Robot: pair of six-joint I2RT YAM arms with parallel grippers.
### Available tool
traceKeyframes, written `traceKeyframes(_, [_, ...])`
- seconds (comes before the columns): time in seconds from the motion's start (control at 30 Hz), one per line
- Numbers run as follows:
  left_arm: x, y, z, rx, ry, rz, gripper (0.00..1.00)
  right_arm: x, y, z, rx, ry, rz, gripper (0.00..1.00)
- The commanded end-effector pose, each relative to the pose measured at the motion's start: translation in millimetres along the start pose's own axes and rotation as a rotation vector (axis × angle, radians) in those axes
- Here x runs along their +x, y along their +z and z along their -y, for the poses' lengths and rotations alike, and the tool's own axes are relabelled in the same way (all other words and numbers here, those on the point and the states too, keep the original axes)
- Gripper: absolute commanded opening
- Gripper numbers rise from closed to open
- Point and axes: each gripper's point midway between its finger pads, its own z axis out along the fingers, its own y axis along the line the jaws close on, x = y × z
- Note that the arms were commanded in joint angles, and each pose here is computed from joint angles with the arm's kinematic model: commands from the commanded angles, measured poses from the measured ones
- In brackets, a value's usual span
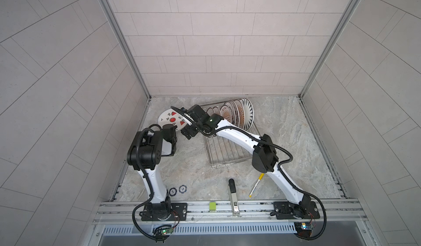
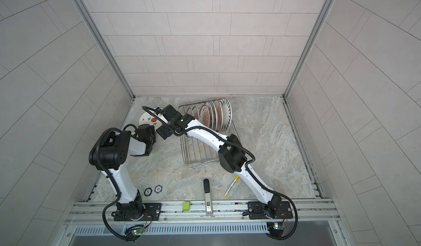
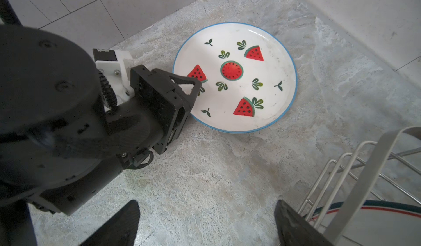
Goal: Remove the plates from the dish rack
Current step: 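Lower the watermelon plate onto the table with the left gripper and release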
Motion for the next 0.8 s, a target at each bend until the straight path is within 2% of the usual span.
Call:
traceKeyframes(0.0, [-6.6, 1.8, -13.6, -0.073, 0.041, 0.027, 0.46, -10.0, -5.2, 2.5, 0.015, 0.004, 0.024, 0.94])
traceKeyframes(0.1, [-9.3, -1.8, -13.8, -0.083, 0.058, 0.035, 0.54, -15.8, -9.9, 0.5, 0.005, 0.004, 0.039, 0.94])
traceKeyframes(0.2, [-15.3, -6.5, -17.2, -0.088, 0.049, 0.053, 0.68, -20.6, -15.5, -1.8, -0.004, 0.004, 0.045, 0.94])
traceKeyframes(0.23, [-16.0, -6.8, -16.7, -0.082, 0.046, 0.051, 0.7, -21.7, -17.0, -1.6, 0.0, 0.009, 0.047, 0.94])
traceKeyframes(0.27, [-15.1, -7.2, -16.6, -0.079, 0.047, 0.045, 0.79, -22.4, -17.9, -1.3, 0.002, 0.013, 0.049, 0.94])
traceKeyframes(0.3, [-14.8, -7.3, -16.5, -0.079, 0.045, 0.041, 0.82, -24.2, -19.7, -2.6, -0.001, 0.012, 0.053, 0.94])
traceKeyframes(0.37, [-14.2, -8.6, -11.4, -0.066, 0.076, 0.034, 0.99, -25.8, -22.7, -2.5, 0.006, 0.01, 0.054, 0.94])
traceKeyframes(0.77, [-38.8, -48.8, -16.5, -0.068, 0.086, 0.095, 1.0, -47.5, -82.6, -6.6, 0.074, -0.021, 0.088, 0.92])
